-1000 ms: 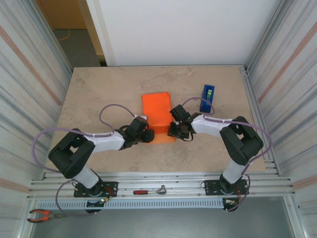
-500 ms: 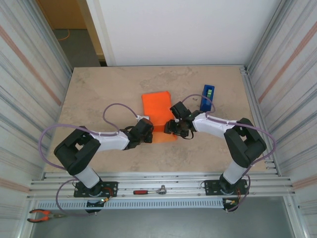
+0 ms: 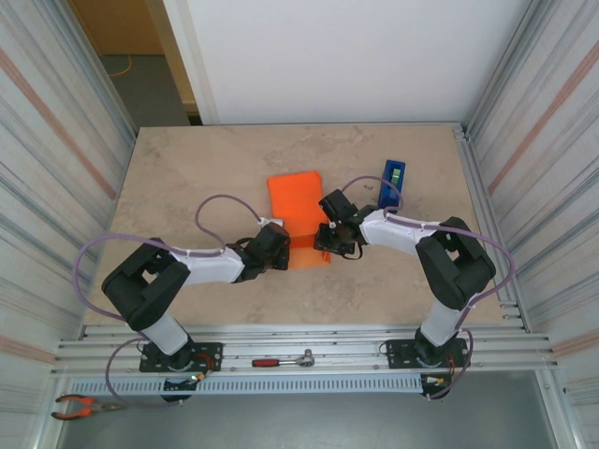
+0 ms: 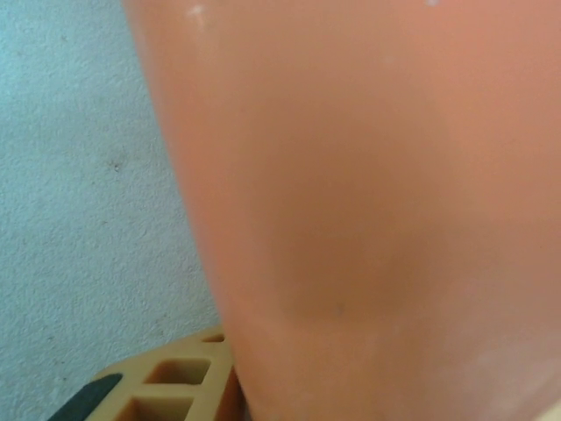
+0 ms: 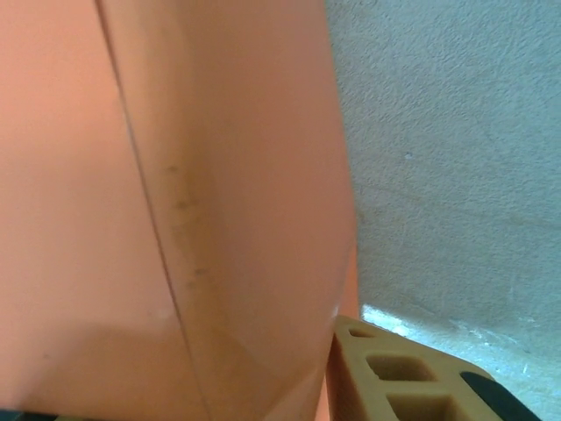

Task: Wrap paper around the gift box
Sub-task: Fold the third fold of the wrapping paper on the gift box.

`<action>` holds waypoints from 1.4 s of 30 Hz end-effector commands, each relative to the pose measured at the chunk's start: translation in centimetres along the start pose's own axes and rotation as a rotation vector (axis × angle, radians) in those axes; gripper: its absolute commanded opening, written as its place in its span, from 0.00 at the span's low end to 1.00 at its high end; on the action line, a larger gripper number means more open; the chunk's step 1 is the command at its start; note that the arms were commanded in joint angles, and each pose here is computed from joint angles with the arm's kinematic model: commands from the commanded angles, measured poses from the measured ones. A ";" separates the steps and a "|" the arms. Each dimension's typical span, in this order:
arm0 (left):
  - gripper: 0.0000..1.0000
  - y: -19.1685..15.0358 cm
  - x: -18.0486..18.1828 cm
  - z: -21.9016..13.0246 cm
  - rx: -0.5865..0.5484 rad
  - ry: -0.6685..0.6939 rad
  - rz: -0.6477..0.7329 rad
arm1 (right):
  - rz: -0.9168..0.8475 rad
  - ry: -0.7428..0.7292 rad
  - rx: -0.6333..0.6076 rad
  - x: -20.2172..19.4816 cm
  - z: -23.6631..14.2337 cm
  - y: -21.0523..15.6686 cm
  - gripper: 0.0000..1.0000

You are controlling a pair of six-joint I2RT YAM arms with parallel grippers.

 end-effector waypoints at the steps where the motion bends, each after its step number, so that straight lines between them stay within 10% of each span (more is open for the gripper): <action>1: 0.26 0.4 -1.0 -0.5 0.000 -0.050 0.020 | 0.022 -0.029 -0.014 -0.7 0.5 0.0 0.27; 7: 0.26 0.3 -0.8 -0.3 0.002 -0.039 0.017 | 0.020 -0.040 -0.004 -1.2 0.5 -0.5 0.00; 19: 0.55 1.1 0.0 -2.0 -0.001 -0.047 -0.009 | -0.009 -0.042 -0.001 -1.1 -0.4 -0.6 0.00; 29: 0.29 0.4 0.2 -0.4 0.002 -0.039 -0.041 | -0.011 -0.027 0.014 -1.0 -0.4 -0.8 0.01; 37: 0.21 -0.5 0.4 0.2 0.024 -0.022 -0.042 | -0.009 0.016 -0.006 -0.3 -2.7 -0.8 0.56; 42: 0.20 -0.5 0.3 0.2 0.019 -0.021 -0.040 | -0.007 0.007 -0.005 -0.2 -2.9 -0.7 0.67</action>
Point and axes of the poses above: each hand's point on the last joint's axis, 136 mm out from that joint toward the fingers, its own z axis out along the fingers, its own x axis along the line the jaws close on, y = z × x, the point moved 5 cm from there along -z, back along the fingers, and after that the axes turned 10 degrees about z, right-handed, at the moved point
